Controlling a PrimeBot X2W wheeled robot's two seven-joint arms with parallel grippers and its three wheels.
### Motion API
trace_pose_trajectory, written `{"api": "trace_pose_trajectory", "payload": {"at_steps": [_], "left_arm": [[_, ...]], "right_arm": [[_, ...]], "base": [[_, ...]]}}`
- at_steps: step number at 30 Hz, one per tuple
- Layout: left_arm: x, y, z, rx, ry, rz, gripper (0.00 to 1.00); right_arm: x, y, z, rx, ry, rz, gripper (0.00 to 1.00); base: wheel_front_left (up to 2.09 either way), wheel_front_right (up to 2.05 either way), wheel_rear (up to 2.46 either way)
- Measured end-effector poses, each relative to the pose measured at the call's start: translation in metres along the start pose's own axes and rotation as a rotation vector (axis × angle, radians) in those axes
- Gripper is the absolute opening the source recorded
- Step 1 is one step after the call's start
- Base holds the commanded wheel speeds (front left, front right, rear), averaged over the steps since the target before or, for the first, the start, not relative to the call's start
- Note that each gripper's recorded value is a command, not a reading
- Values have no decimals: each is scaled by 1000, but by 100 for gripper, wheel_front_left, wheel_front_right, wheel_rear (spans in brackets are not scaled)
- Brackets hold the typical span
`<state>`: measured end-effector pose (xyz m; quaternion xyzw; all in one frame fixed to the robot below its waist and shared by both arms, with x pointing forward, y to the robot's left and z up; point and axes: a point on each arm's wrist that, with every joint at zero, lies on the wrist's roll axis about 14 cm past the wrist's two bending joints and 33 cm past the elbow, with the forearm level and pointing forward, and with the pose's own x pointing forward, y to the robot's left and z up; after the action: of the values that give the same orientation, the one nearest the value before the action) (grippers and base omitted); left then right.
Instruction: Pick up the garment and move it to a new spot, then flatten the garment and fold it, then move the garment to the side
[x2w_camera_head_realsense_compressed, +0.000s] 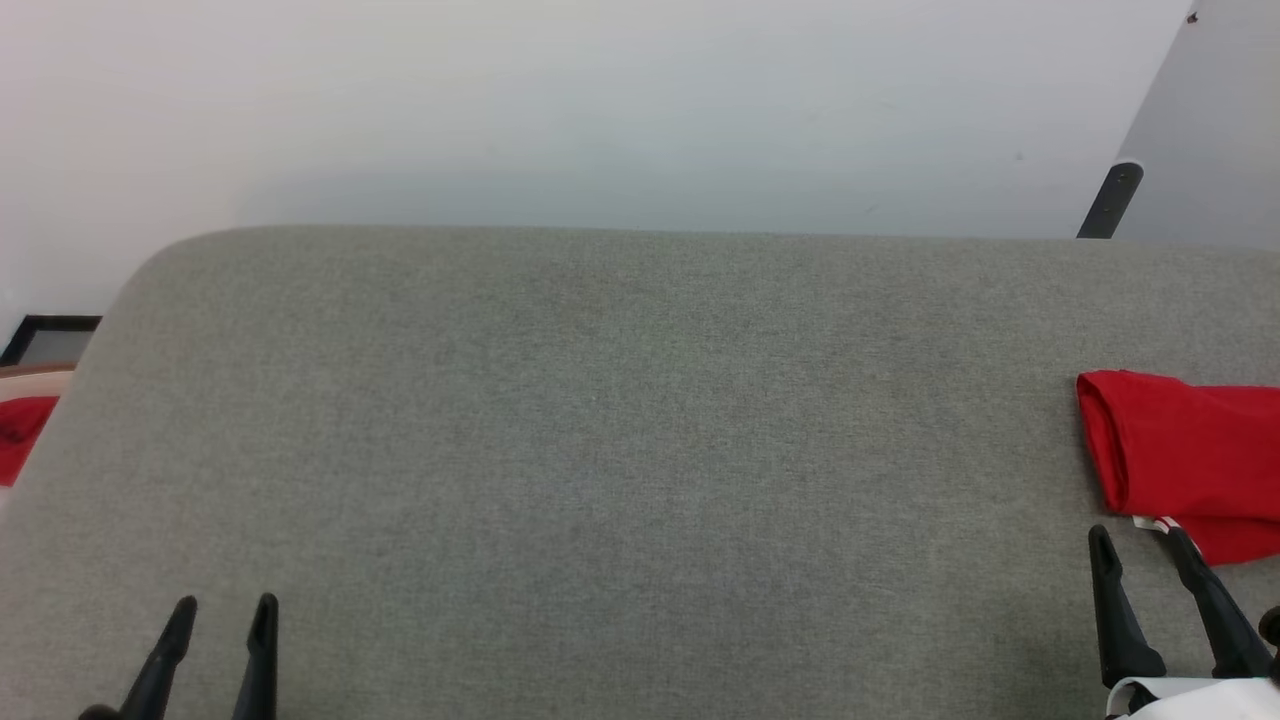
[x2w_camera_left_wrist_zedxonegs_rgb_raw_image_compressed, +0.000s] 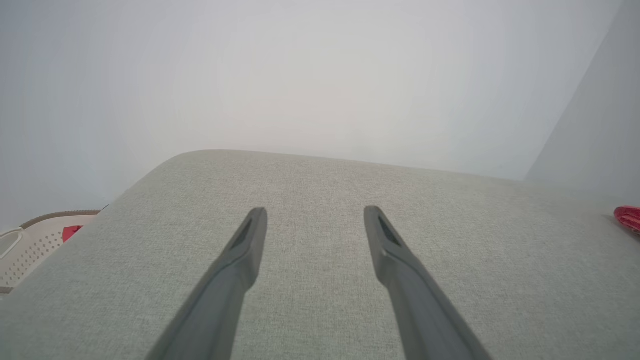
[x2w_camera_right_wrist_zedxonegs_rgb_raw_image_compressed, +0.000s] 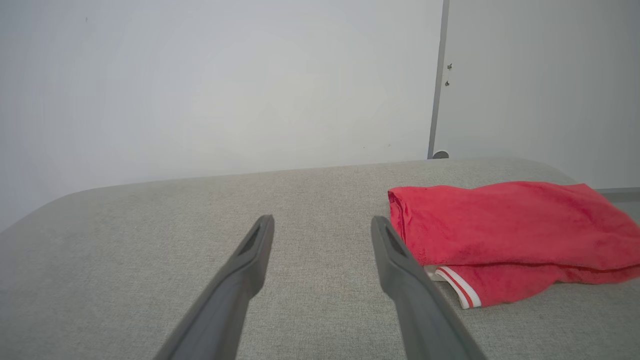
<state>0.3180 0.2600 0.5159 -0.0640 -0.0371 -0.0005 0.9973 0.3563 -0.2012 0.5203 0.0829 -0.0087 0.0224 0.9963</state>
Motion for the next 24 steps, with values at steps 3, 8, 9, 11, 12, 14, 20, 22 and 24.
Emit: {"api": "trace_pose_trajectory", "payload": {"at_steps": [3,8,9,11,12,14,20,22,24], "left_arm": [[0,1,0,-1,-1,4,100],[-4,-3,-16,-36,40,17,0],[-5,-5,-20,-48,49,21,0],[-5,-5,-23,-83,58,31,0],[-5,-5,-24,-100,62,36,0],[-4,-4,-26,-136,69,48,0],[1,-4,-28,-241,71,74,0],[3,-4,-29,-275,71,82,0],[5,-4,-30,-308,73,89,0]], "right_arm": [[0,0,-1,1,1,0,100],[-4,-2,-16,13,49,-12,0],[-5,-2,-19,20,58,-15,0],[-6,-2,-23,55,68,-20,0],[-6,-2,-23,73,70,-23,0],[-6,-3,-25,113,73,-29,0],[-5,-4,-28,219,79,-42,0],[-4,-5,-29,253,80,-47,0],[-2,-4,-27,287,74,-47,0]], "base": [[0,0,0],[0,0,0],[0,0,0],[0,0,0],[0,0,0],[0,0,0],[0,0,0],[0,0,0],[0,0,0]]}}
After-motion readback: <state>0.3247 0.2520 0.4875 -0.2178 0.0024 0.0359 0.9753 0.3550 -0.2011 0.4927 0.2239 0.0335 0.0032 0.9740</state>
